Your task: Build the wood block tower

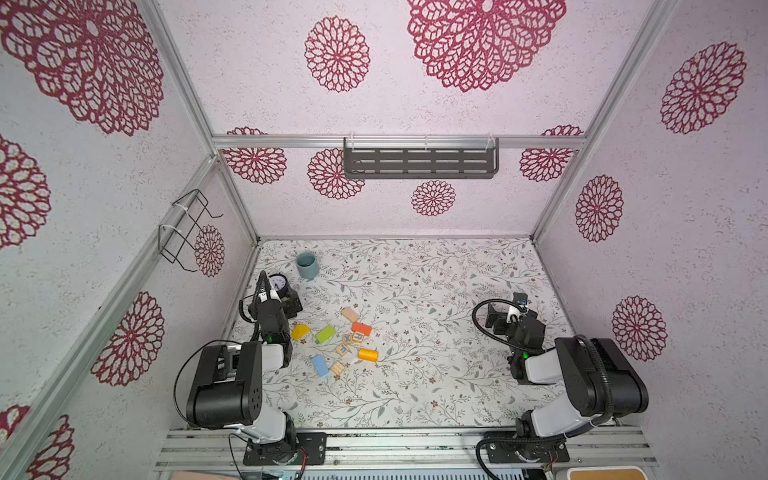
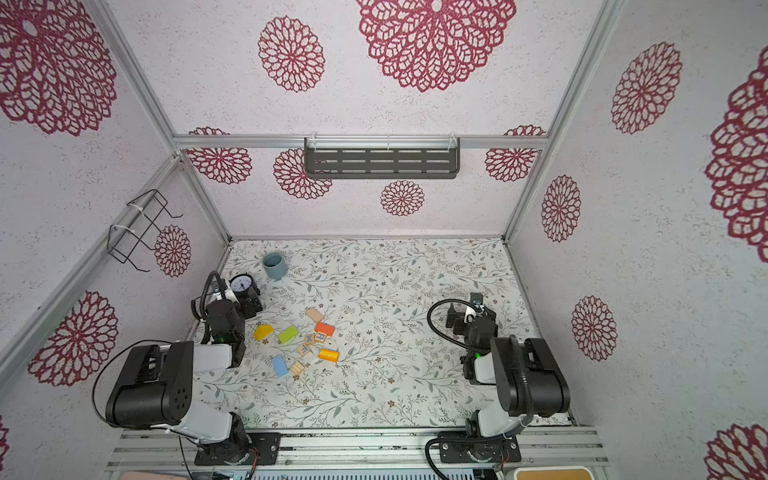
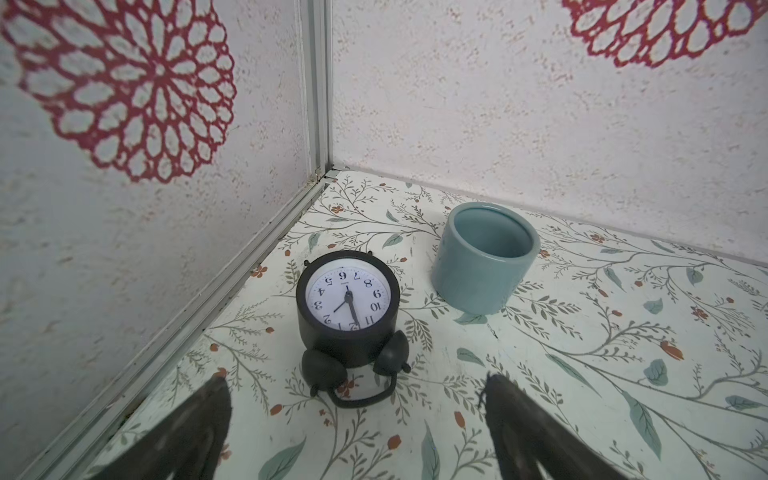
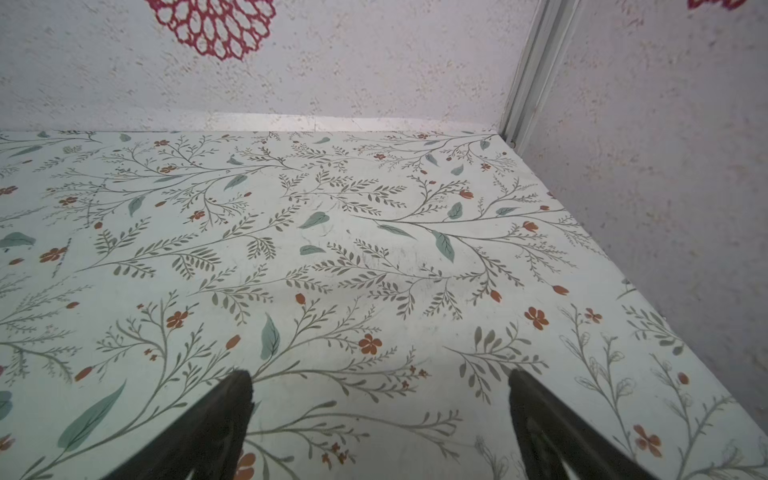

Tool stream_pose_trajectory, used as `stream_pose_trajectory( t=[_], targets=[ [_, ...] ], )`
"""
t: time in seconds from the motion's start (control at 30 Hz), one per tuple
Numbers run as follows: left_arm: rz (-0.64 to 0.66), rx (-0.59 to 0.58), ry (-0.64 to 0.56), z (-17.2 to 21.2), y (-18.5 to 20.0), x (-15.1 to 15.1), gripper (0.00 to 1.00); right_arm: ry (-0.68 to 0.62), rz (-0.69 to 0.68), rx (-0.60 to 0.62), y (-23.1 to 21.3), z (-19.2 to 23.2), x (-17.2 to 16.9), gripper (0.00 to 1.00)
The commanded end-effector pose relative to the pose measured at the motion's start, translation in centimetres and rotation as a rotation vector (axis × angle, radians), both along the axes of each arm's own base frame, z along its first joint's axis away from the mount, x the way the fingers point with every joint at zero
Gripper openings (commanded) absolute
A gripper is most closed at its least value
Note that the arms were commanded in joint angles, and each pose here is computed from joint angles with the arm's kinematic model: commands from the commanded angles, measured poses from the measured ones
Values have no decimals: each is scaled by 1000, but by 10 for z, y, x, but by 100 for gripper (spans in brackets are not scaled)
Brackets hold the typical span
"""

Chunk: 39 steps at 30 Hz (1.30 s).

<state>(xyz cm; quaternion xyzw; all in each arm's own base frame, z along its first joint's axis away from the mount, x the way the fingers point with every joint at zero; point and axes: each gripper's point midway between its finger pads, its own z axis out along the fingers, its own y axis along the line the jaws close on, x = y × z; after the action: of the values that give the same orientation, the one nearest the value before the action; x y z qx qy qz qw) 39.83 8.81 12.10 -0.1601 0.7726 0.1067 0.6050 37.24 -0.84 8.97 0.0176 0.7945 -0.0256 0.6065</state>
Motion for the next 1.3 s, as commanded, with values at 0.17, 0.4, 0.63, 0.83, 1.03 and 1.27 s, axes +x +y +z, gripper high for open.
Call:
stream_pose_trajectory(
  t=[0.17,0.4,0.63,0.83,1.03,1.27],
  targets=[
    [-13,19,3,0,-1,1,97,-77,14,-1,1,23,6,99],
    [-11,18,2,1,0,1,97,-78,13,-1,1,24,6,99],
    [-12,19,4,0,0,1,97,-75,13,3,1,23,6,99],
    [-11,18,7,0,0,1,97,-69,24,28,-2,22,8,99],
    [-15,13,9,-1,1,2,97,-73,24,28,-2,23,7,99],
    [89,8,39,31,15,-3,97,-72,-168,95,-33,54,-5,99]
  ],
)
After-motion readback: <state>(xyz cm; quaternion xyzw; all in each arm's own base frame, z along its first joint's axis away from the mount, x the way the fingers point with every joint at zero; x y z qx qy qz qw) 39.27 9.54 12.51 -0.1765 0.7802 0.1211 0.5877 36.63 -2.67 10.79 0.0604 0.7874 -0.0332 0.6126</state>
